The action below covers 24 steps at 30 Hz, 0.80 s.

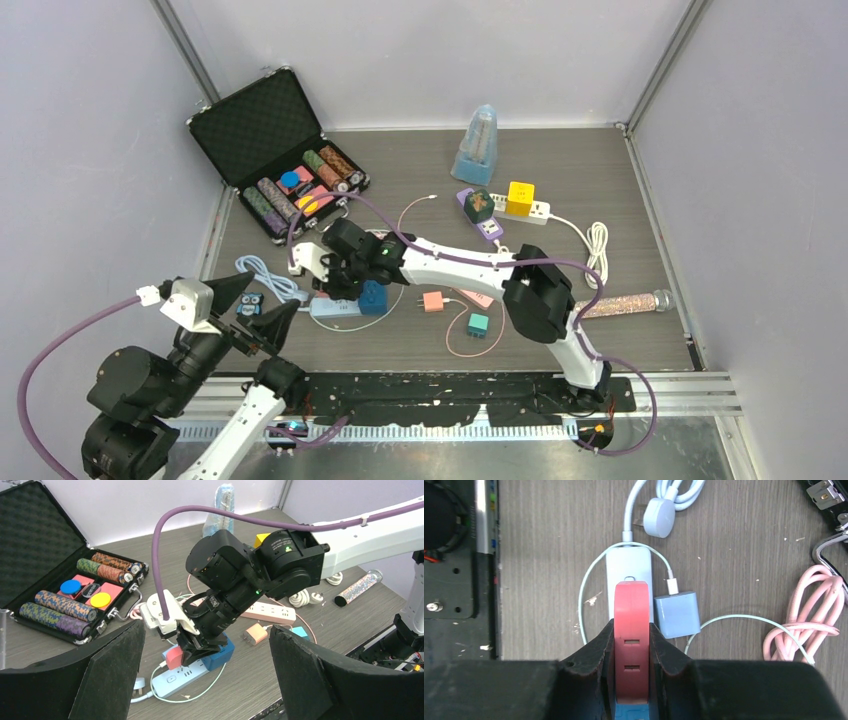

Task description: Insert the plug

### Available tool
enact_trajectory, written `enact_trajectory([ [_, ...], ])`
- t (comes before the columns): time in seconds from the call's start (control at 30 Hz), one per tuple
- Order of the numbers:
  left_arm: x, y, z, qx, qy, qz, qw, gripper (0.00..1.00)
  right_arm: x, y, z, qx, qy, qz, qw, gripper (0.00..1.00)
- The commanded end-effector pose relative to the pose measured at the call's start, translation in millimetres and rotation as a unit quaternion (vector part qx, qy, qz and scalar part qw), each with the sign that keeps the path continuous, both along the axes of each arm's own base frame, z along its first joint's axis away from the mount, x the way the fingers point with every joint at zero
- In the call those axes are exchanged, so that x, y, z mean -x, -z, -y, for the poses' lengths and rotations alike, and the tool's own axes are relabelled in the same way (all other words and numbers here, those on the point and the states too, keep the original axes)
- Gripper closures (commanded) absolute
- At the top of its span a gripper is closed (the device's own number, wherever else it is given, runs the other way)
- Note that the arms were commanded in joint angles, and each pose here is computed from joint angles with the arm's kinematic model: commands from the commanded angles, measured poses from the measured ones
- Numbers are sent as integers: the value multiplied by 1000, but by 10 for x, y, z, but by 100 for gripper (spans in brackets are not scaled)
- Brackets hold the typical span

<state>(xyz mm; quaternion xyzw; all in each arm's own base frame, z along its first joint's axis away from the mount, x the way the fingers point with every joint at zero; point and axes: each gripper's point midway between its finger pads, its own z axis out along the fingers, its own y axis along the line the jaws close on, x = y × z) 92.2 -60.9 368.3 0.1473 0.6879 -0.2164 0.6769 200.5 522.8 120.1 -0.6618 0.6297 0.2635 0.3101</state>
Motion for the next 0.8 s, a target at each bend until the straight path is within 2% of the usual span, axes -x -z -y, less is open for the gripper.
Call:
enact_trajectory([
  [0.0, -50, -68, -4, 4, -7, 11, 1000, 6, -200, -201, -202, -37, -2, 59, 998, 94],
  [0.43, -89, -79, -8, 0, -12, 15, 1000, 4, -38, 152, -138, 6, -45, 24, 999, 94],
  [0.77, -99, -77, -8, 0, -13, 16, 1000, 3, 14, 164, -67, 24, -52, 14, 998, 94],
])
